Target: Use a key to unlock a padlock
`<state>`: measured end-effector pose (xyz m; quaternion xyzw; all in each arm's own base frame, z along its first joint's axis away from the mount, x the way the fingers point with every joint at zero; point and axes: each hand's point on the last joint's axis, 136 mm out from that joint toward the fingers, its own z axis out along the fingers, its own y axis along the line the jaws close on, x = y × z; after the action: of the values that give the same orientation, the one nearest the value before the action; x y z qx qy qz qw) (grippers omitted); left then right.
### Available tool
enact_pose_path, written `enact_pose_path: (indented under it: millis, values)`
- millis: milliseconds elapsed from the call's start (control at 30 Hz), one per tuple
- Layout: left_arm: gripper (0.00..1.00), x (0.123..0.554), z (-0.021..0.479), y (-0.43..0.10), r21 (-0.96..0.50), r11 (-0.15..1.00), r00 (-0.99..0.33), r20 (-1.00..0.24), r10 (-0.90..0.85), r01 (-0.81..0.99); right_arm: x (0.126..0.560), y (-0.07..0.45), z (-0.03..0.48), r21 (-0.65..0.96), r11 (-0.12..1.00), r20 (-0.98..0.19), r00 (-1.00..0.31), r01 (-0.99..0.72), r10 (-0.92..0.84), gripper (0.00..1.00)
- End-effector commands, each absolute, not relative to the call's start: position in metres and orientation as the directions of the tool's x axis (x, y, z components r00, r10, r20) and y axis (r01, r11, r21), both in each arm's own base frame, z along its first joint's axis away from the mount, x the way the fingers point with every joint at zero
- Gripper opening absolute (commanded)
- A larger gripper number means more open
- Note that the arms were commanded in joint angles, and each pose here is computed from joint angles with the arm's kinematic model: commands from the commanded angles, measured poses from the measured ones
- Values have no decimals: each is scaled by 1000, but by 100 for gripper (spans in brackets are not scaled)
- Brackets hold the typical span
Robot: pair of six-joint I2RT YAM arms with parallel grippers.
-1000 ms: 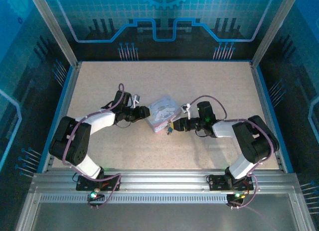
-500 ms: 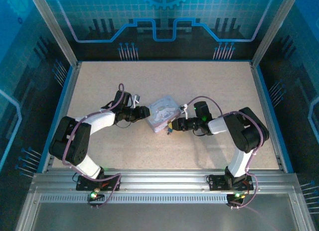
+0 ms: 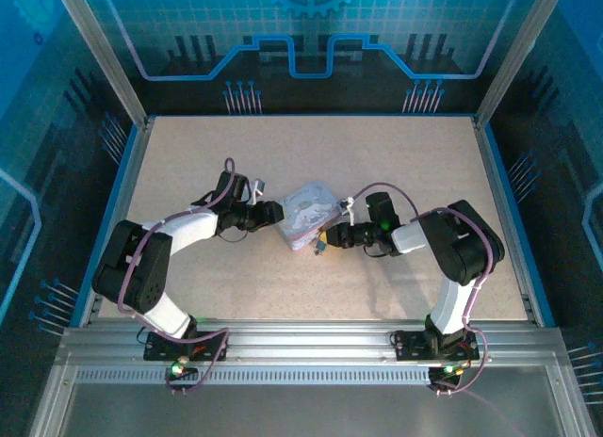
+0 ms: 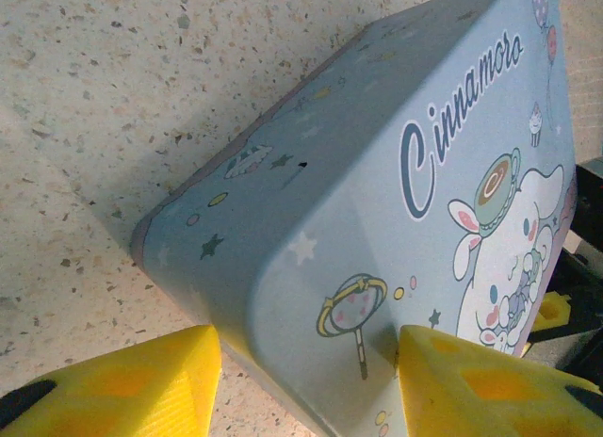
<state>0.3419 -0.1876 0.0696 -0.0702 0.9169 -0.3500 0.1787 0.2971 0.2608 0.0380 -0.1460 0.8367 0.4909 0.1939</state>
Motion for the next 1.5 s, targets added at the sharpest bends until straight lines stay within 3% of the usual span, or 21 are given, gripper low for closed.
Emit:
enact_pose_path:
  millis: [0, 767, 967, 1200, 1467]
  values:
    - [53, 313, 43, -178, -599, 796, -956, -173, -237, -89, 296, 258, 37, 759, 487, -468, -882, -431, -52, 10]
    - [57, 310, 35, -173, -575, 812, -955, -178, -237, -95, 325, 222, 68, 756, 584, -486, -851, -296, 198, 0]
    - [75, 324, 60, -177, -594, 803, -944, -234, -234, -52, 300, 209, 76, 693, 652, -488, -866, -308, 110, 1]
    - [98, 346, 117, -167, -573, 819, -883, -399, -248, 29, 250, 187, 87, 604, 753, -400, -916, -260, 4, 1]
    - [99, 353, 162, -138, -551, 833, -788, -532, -310, 44, 200, 178, 71, 512, 844, -212, -976, -159, -56, 2]
